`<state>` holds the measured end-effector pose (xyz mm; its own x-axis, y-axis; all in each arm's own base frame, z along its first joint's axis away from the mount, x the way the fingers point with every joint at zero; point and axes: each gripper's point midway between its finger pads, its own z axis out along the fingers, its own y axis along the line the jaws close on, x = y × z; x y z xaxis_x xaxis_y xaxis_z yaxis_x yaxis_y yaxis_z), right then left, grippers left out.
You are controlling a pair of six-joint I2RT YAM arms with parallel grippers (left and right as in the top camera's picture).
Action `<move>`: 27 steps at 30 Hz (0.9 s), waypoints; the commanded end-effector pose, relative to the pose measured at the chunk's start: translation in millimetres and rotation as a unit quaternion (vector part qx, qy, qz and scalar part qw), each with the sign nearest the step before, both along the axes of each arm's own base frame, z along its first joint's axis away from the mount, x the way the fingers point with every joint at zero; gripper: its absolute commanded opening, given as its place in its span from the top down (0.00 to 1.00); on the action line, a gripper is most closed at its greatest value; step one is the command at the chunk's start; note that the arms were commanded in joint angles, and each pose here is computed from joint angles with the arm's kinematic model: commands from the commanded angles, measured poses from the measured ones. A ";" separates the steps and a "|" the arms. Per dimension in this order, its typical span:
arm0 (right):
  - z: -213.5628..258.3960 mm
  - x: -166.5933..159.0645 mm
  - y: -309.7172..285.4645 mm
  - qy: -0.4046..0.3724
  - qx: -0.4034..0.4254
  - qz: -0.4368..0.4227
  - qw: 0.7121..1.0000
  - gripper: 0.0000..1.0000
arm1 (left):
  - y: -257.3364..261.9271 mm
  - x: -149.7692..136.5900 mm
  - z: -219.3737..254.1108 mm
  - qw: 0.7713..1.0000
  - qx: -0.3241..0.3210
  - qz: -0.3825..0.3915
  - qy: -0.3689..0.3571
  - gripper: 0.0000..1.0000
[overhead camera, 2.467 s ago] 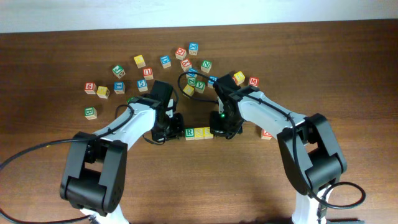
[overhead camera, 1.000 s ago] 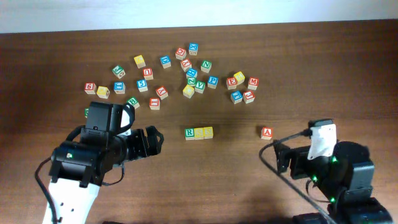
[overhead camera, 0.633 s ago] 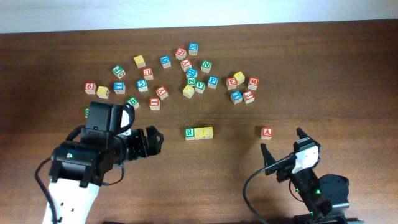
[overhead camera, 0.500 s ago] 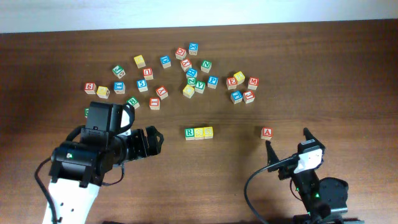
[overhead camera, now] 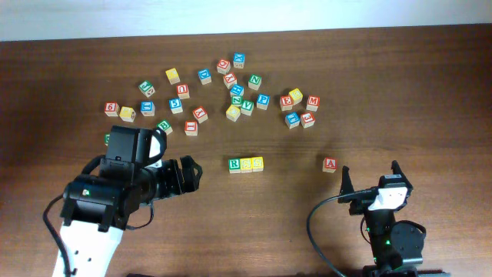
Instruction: Spell out RSS
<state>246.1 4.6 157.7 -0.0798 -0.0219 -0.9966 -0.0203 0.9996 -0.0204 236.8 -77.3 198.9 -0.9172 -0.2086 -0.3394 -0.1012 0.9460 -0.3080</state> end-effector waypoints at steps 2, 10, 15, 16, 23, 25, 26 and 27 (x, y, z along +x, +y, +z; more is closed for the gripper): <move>-2.8 -0.2 -4.2 0.001 0.012 -0.011 1.000 0.02 | 1.7 0.0 2.8 1.000 0.004 -0.001 -0.007 0.01; -2.1 -0.1 -2.8 -0.001 -0.003 -0.006 1.000 0.02 | 1.7 0.0 2.8 1.000 0.004 -0.001 -0.007 0.01; -2.1 -0.1 -2.8 -0.001 -0.003 -0.006 1.000 0.02 | 1.7 0.0 2.8 1.000 0.004 -0.001 -0.007 0.01; -2.1 -0.1 -2.8 -0.001 -0.003 -0.006 1.000 0.02 | 1.7 0.0 2.8 1.000 0.004 -0.001 -0.007 0.01; -2.1 -0.1 -2.8 -0.001 -0.003 -0.006 1.000 0.02 | 1.9 -0.9 2.3 1.000 0.004 -0.001 -0.005 0.01; -2.1 -0.1 -2.8 -0.001 -0.003 -0.006 1.000 0.02 | 5.7 -3.5 -0.1 1.000 0.013 0.003 0.002 0.01; -2.1 -0.1 -2.8 -0.001 -0.003 -0.006 1.000 0.02 | 8.7 -3.6 -1.2 1.000 0.021 0.006 0.002 0.01; -2.1 -0.1 -2.8 -0.001 -0.003 -0.006 1.000 0.02 | 14.6 -3.7 -0.7 0.999 0.035 -0.004 -0.013 0.01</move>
